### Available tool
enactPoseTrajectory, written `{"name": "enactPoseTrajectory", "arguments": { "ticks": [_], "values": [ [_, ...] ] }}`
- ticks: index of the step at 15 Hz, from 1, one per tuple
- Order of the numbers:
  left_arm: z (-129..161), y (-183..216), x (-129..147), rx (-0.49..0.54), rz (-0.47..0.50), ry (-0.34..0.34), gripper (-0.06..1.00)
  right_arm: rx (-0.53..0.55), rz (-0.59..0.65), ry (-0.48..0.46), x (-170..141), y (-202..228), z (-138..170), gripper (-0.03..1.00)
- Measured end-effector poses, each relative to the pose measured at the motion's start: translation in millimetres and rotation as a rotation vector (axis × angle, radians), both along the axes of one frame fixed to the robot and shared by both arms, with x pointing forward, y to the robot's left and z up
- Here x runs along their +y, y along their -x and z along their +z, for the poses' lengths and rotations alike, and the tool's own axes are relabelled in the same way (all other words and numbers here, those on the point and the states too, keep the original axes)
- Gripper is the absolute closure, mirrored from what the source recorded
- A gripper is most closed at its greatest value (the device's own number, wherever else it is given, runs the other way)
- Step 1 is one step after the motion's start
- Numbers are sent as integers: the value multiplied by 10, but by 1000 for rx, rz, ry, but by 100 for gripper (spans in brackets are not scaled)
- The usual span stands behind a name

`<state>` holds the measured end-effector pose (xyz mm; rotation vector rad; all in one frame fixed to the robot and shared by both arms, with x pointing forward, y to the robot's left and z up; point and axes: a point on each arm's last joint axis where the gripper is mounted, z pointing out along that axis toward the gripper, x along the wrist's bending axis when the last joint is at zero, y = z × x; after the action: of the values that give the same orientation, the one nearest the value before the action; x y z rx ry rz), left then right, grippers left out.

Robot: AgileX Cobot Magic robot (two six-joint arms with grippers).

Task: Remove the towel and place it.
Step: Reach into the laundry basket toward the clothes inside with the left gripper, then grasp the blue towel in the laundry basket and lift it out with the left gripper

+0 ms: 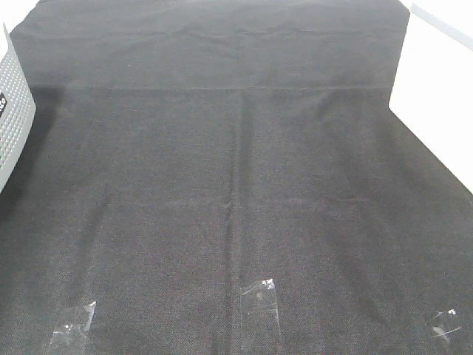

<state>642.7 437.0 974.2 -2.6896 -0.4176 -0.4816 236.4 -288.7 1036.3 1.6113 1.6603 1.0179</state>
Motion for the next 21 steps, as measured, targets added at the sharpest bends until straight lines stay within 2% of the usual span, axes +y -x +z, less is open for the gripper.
{"name": "enactPoseTrajectory", "arguments": {
  "ticks": [4,6,7,8,10,11,13,14,17,18,19,21],
  "values": [
    [-100,-53,21,20,-10,-9,-3,0,0,0,0,0,0,33],
    [-194,-60,27,50,-10,-5,5,0,0,0,0,0,0,33],
    [-194,-60,27,50,-10,-5,5,0,0,0,0,0,0,33],
    [-205,-49,28,65,-5,-4,24,0,0,0,0,0,0,33],
    [-207,-33,31,82,1,-6,48,0,0,0,0,0,0,33],
    [-207,-33,31,82,1,-6,48,0,0,0,0,0,0,33],
    [-209,-22,32,87,20,-2,69,0,0,0,0,0,0,33],
    [-209,-16,44,80,43,3,75,0,0,0,0,0,0,33],
    [-210,14,125,71,84,9,78,0,0,0,0,0,0,33],
    [-210,22,145,71,89,9,81,0,0,0,0,0,0,33],
    [-210,26,157,70,93,9,91,0,0,0,0,0,0,33],
    [-209,26,157,62,108,13,94,0,0,0,0,0,0,33]
  ]
}}
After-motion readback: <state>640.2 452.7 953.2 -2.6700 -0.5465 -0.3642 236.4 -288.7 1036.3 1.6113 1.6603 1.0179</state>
